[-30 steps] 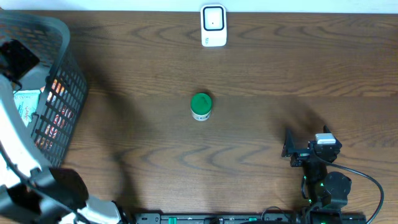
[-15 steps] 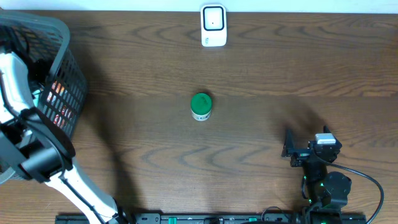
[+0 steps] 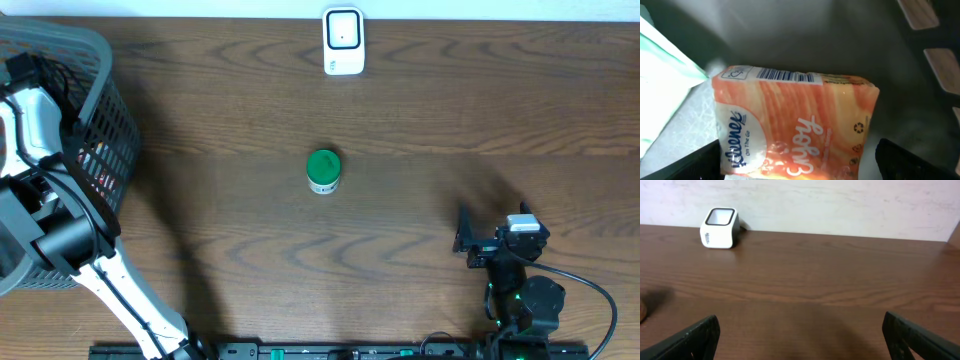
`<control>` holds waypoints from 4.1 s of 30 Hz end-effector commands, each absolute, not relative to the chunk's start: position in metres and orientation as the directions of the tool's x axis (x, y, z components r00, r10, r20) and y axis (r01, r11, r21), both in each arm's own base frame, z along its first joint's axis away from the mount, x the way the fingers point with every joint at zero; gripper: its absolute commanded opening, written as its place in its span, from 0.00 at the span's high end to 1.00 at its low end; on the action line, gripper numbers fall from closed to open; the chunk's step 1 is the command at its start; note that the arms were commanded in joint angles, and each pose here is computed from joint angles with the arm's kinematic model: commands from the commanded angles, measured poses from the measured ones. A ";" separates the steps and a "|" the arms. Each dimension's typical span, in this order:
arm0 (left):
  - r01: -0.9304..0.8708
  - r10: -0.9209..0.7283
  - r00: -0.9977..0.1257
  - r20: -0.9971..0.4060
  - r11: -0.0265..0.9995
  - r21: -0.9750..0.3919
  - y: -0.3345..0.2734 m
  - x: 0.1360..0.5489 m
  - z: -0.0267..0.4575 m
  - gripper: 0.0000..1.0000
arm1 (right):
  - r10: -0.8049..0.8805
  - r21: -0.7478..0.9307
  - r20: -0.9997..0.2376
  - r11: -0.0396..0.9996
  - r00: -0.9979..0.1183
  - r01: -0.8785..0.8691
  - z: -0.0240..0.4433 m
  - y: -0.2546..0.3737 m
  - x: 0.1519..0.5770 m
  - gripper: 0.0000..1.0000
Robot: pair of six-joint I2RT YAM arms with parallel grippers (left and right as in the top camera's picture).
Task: Scan the item barcode
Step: 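Reach the left gripper into the basket and grasp the orange tissue pack, then move the orange pack with the left gripper toward the white scanner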
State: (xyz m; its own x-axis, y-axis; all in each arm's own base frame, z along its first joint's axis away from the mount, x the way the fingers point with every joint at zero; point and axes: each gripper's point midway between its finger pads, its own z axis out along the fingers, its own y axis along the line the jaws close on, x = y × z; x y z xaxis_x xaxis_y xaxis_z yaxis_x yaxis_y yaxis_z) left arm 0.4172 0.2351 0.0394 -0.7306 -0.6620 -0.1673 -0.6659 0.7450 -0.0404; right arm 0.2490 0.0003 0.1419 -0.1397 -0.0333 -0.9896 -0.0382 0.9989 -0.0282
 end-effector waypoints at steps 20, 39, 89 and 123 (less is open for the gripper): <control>-0.659 -0.643 -0.741 -0.192 0.751 0.028 0.250 0.420 0.015 0.10 | -0.021 -0.015 -0.989 0.999 -0.144 -0.042 0.141 0.002 0.249 0.01; -0.684 -0.641 -0.677 -0.362 0.729 -0.012 0.264 0.418 0.115 0.32 | -0.021 -0.015 -0.989 0.999 -0.144 -0.042 0.141 0.002 0.249 0.01; 0.586 0.559 -0.810 -0.176 0.771 -0.251 -0.368 0.310 0.051 0.32 | -0.021 -0.015 -0.989 0.999 -0.144 -0.042 0.141 0.002 0.249 0.01; 0.849 0.806 -0.515 -0.292 0.528 -0.041 -0.365 0.322 0.072 0.10 | -0.021 -0.015 -0.989 0.999 -0.144 -0.042 0.141 0.002 0.249 0.01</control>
